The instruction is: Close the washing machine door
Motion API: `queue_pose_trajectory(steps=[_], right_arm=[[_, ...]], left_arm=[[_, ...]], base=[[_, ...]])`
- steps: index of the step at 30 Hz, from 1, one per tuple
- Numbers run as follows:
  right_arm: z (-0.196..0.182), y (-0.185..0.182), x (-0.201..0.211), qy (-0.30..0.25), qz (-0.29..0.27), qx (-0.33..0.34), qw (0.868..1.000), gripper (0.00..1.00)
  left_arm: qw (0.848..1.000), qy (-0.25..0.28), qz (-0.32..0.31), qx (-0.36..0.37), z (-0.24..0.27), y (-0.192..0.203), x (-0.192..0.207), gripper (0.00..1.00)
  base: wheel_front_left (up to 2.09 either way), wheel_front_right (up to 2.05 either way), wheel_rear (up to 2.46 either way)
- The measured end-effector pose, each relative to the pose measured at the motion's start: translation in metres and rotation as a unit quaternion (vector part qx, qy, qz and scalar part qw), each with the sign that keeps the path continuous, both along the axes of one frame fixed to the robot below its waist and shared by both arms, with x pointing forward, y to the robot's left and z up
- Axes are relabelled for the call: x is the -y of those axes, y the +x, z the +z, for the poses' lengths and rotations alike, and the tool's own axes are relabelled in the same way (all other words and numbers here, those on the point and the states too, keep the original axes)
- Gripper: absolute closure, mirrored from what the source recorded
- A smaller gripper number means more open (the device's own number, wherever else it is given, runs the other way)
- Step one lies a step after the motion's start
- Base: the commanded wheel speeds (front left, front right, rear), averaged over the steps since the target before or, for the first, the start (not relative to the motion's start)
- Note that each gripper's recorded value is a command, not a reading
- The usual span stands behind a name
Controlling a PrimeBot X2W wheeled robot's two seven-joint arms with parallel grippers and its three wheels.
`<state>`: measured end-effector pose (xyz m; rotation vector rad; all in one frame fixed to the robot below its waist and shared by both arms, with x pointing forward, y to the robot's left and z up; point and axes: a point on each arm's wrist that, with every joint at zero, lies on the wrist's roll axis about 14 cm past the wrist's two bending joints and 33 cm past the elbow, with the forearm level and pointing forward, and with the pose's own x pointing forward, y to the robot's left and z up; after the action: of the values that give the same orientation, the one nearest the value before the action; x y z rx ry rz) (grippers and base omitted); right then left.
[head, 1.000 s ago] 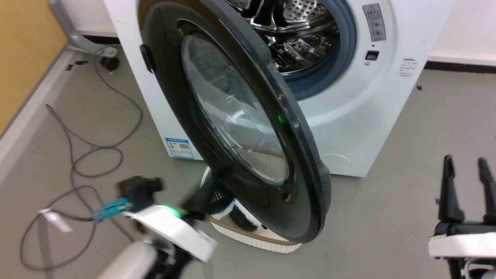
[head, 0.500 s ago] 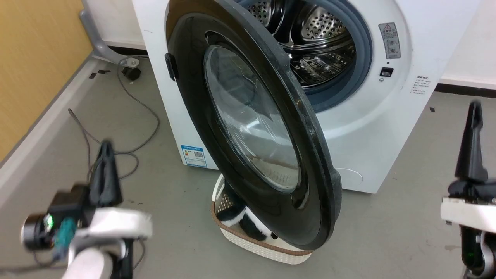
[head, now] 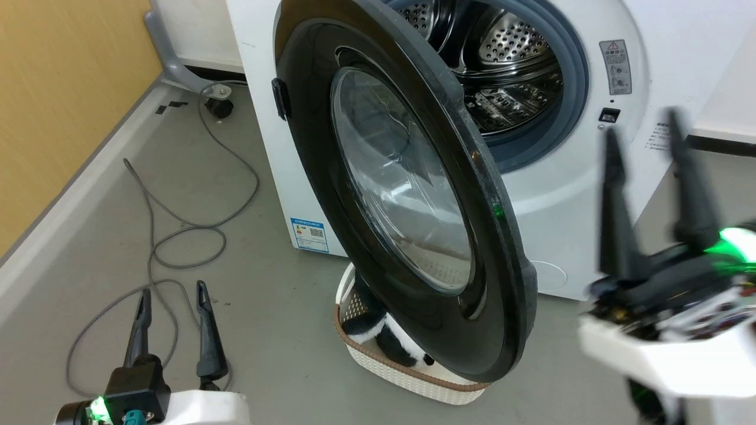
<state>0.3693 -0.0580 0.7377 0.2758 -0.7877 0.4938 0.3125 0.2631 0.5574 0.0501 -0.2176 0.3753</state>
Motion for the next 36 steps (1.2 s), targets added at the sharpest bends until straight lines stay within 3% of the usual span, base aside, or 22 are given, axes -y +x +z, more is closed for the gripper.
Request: queue_pose_trajectory(steps=[1,10,17,23,36], right_arm=[[0.000,-0.004,-0.011,-0.010,0.016,0.004,1.000,1.00],[-0.054,-0.028,-0.081,-0.112,0.131,-0.040,0.984,1.00],[-0.135,-0.049,-0.106,-0.201,0.187,-0.126,0.953,1.00],[-0.184,-0.045,-0.090,-0.245,0.167,-0.186,0.937,1.00],[-0.207,0.018,-0.017,-0.235,0.036,-0.244,0.940,1.00]], left_arm=[[1.000,-0.001,0.000,0.000,-0.001,-0.001,0.000,0.00],[1.000,-0.005,-0.011,0.003,-0.001,0.002,0.005,0.00],[1.000,0.006,-0.020,-0.007,-0.006,0.007,0.011,0.00],[0.999,0.012,-0.034,-0.014,-0.011,0.014,0.020,0.00],[0.998,0.015,-0.054,-0.026,-0.018,0.034,0.031,0.00]], base=[[0.00,0.00,0.00],[0.00,0.00,0.00],[0.00,0.00,0.00],[0.00,0.00,0.00],[0.00,0.00,0.00]])
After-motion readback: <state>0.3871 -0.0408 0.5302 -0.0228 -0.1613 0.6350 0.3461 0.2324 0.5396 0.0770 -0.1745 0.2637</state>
